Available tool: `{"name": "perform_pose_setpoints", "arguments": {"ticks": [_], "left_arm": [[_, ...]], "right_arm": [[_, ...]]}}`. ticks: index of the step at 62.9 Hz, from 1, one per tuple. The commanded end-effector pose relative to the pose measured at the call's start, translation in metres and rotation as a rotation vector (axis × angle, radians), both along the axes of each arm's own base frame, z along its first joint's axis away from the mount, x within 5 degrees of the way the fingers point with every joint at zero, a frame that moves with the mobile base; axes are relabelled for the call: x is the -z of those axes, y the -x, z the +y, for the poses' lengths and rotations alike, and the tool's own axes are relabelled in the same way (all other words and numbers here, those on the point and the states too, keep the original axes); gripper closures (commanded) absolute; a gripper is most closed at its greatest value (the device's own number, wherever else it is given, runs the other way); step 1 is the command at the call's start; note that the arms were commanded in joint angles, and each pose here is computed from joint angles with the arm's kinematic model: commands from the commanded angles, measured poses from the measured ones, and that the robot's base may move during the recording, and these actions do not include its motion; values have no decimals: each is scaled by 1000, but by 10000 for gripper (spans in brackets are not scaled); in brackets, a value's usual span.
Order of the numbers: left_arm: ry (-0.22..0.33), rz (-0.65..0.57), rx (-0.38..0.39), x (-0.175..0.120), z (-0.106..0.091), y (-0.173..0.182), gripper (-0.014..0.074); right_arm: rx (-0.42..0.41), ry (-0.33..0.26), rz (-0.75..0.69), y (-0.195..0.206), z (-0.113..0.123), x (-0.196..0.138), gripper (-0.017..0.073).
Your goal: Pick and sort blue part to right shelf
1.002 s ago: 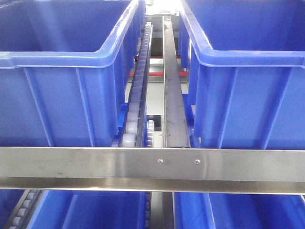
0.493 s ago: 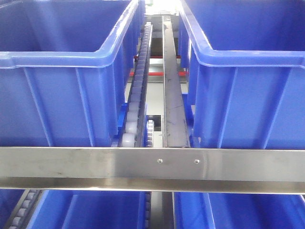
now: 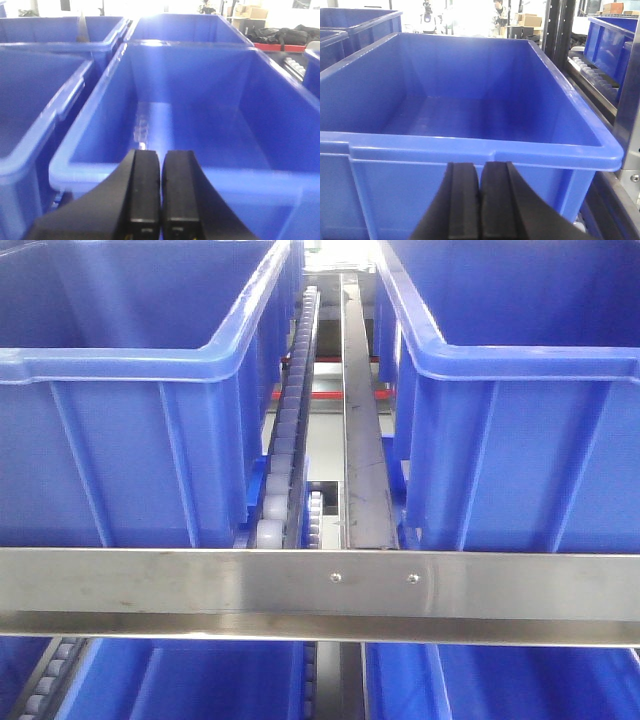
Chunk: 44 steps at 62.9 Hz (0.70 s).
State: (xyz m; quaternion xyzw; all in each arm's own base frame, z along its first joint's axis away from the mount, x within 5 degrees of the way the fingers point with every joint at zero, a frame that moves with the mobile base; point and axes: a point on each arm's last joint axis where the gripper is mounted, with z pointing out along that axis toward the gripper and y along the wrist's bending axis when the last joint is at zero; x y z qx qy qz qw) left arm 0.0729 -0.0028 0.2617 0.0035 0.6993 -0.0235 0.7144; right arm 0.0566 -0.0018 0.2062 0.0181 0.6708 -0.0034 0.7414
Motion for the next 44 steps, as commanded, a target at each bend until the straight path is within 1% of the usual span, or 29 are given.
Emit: {"name": "perform_pose_setpoints", "arguments": {"ticks": [1,10,18,19,20,37,44], "left_arm": [[11,-97,-1,0,0,5,468],[24,-110,-7,25,1,8,468],[26,-157,-16,47,2,13,468],[26,-155,-14,47,2,14,468],[25,-126,-9,50,2,14,468],[23,-98,1,54,1,18,468],[13,-98,0,54,1,18,468]], "right_arm": [[-1,3,-137,5,0,-17,504],[-1,3,-137,5,0,-17,504],[-1,3,-137,5,0,-17,504],[-1,3,-137,5,0,-17,504],[-1,3,-137,5,0,-17,504],[-1,3,-136,5,0,-17,504],[-1,3,-136,5,0,-17,504]]}}
